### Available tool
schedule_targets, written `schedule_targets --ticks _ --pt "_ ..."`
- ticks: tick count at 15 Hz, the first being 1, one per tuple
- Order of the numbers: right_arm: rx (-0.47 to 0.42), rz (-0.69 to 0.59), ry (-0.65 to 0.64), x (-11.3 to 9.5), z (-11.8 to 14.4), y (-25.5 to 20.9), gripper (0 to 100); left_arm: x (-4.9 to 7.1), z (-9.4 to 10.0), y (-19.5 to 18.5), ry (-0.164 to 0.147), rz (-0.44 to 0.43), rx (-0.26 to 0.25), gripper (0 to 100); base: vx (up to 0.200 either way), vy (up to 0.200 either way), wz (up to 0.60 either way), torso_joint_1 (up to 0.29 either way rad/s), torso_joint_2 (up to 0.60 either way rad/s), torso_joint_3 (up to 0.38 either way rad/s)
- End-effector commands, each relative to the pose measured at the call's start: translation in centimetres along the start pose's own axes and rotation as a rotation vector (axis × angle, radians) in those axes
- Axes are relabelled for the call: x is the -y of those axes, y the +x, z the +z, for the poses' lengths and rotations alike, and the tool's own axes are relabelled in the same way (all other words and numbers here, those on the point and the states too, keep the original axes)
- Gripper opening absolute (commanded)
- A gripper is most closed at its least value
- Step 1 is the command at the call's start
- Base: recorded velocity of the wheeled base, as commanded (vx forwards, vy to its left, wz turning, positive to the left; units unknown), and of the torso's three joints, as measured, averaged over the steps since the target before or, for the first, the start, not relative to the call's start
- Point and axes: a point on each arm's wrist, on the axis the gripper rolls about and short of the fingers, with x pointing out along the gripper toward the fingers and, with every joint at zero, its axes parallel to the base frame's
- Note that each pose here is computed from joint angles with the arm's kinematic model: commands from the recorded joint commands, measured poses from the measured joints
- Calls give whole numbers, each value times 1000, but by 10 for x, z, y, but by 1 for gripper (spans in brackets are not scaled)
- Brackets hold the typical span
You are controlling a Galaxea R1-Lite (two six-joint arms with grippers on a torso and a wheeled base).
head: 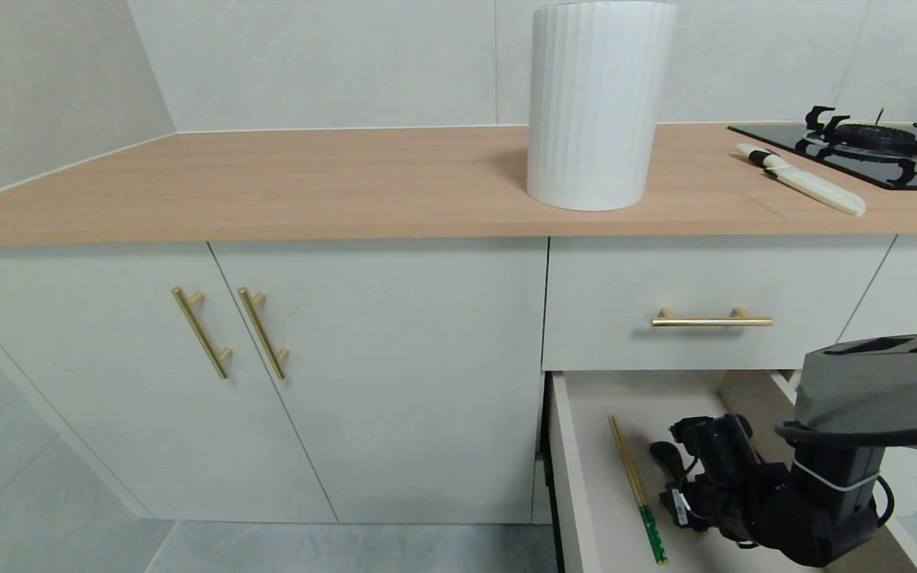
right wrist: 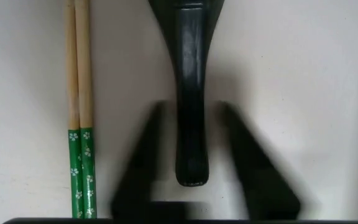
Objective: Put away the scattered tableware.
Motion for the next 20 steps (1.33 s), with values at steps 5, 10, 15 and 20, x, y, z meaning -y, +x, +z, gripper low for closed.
schedule_targets --ticks 5,10,15,20 --pt "19 5 6 1 4 -7 100 0 0 0 0 0 -1 100 0 0 0 0 0 0" --pt "151 36 34 11 41 -77 100 0 0 0 0 0 -1 100 0 0 0 0 0 0" --pt "169 96 -1 21 50 -177 100 0 0 0 0 0 -1 100 0 0 0 0 0 0" --pt "115 119 -42 28 41 -215 100 0 0 0 0 0 -1 100 0 0 0 0 0 0"
